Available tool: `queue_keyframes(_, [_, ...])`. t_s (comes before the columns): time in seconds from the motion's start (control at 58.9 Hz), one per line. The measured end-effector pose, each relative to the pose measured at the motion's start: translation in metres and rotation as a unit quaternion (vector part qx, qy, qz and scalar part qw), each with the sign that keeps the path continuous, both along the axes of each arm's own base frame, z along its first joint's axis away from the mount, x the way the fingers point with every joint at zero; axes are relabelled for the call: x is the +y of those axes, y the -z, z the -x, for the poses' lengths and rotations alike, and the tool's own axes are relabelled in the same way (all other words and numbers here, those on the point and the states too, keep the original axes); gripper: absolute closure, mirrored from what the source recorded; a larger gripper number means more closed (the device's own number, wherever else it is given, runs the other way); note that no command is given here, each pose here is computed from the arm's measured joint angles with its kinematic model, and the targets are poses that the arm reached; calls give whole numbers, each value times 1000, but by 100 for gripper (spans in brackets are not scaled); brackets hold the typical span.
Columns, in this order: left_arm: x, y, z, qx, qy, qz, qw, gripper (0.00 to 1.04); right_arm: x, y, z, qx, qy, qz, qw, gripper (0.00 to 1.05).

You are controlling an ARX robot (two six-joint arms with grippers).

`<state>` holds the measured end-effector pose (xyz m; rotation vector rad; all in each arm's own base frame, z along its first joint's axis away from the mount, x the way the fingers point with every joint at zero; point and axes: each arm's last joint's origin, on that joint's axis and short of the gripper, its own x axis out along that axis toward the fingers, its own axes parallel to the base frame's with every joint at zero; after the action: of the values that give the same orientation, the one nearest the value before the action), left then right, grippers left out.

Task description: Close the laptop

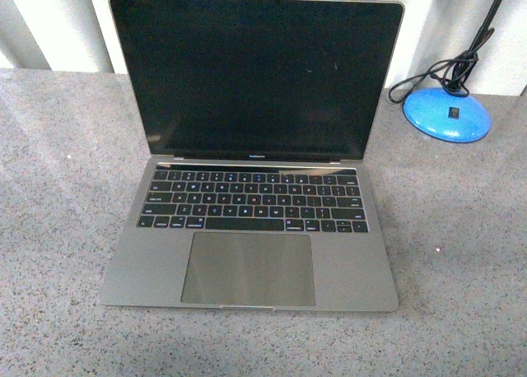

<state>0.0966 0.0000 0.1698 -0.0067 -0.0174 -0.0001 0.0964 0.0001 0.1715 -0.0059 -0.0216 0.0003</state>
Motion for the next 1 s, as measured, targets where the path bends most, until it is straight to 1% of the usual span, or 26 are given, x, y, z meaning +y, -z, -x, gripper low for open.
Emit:
queue_keyframes(0.747, [0,0,0,0,0,0,1000,7,0,0,0,0,0,0,1000,10])
queue_keyframes(0.764, [0,0,0,0,0,0,1000,7,0,1,0,12,-9,5,1000,10])
queue_keyframes(0.78, [0,0,0,0,0,0,1000,7,1,1,0,45,-35,16,998,10])
queue_keyframes(0.797, [-1,1,-1,13,-14,13,1000,7,3,1,-1,116,-80,29,990,10])
queue_keyframes(0.814, [0,2,-1,37,-66,34,997,7,5,2,-2,166,-107,31,980,10])
queue_keyframes(0.831, [-3,2,-3,66,-111,58,990,7,8,5,-3,230,-141,38,962,10])
queue_keyframes(0.848, [-4,2,-4,74,-126,60,987,7,10,7,-3,250,-149,40,956,10])
queue_keyframes(0.865, [-7,2,-5,82,-155,81,981,7,12,12,-3,285,-159,44,944,10])
queue_keyframes(0.882, [-8,2,-6,87,-167,80,979,7,14,17,-2,310,-166,52,935,10])
queue_keyframes(0.916, [-14,4,-9,90,-206,107,968,7,16,23,-1,328,-171,67,927,10])
queue_keyframes(0.933, [-16,4,-10,93,-206,107,968,7,17,24,-1,330,-171,71,925,10])
queue_keyframes(0.95, [-19,5,-11,90,-220,114,965,7,18,25,-1,331,-172,81,924,10])
queue_keyframes(1.001, [-24,7,-14,89,-223,122,963,7,20,24,-1,324,-169,102,925,10])
